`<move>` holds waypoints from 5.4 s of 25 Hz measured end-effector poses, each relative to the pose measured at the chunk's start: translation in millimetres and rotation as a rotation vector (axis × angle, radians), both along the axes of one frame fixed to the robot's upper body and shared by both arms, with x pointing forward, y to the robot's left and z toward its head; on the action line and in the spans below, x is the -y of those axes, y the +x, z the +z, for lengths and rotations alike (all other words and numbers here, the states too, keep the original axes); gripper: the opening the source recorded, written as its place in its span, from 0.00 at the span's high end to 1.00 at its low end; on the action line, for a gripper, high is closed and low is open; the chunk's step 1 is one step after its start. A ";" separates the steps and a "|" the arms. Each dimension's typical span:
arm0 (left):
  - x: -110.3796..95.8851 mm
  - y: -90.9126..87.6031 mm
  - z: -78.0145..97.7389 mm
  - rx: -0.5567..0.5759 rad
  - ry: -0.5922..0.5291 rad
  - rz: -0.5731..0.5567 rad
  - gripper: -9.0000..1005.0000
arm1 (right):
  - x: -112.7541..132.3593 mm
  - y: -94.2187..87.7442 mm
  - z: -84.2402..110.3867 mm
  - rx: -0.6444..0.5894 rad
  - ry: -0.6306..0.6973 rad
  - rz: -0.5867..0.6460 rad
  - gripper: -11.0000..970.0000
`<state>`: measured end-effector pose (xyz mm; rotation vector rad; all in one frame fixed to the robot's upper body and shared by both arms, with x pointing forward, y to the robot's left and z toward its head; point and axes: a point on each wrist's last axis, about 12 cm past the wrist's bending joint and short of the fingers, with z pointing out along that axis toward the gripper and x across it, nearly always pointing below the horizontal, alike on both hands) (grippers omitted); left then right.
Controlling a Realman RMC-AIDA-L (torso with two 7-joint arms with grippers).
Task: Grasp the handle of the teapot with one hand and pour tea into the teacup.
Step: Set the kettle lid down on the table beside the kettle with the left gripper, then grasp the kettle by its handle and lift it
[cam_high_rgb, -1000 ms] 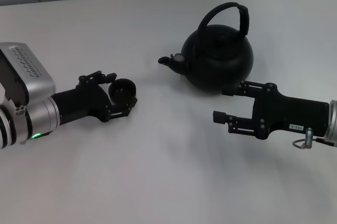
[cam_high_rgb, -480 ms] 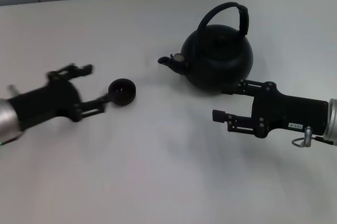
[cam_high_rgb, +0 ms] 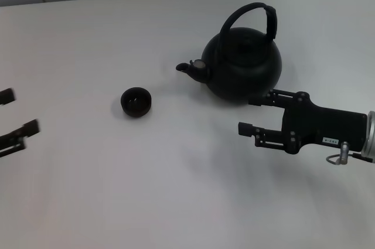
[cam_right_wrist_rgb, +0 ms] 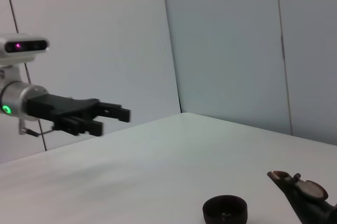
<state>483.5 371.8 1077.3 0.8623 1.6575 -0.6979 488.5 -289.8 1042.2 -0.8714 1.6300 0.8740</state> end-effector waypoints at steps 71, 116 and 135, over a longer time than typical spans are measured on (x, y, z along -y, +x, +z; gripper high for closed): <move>-8.3 -28.6 -20.2 -0.004 0.048 0.058 0.18 | -0.4 70.3 -5.1 0.149 -0.056 -0.536 0.28; -9.6 -33.0 -21.5 0.002 0.045 0.065 0.18 | -1.6 73.2 3.0 0.189 -0.028 -0.520 0.91; -3.9 -30.8 -22.4 0.013 0.044 0.051 0.18 | -60.2 148.5 54.1 0.261 -0.078 -0.412 0.91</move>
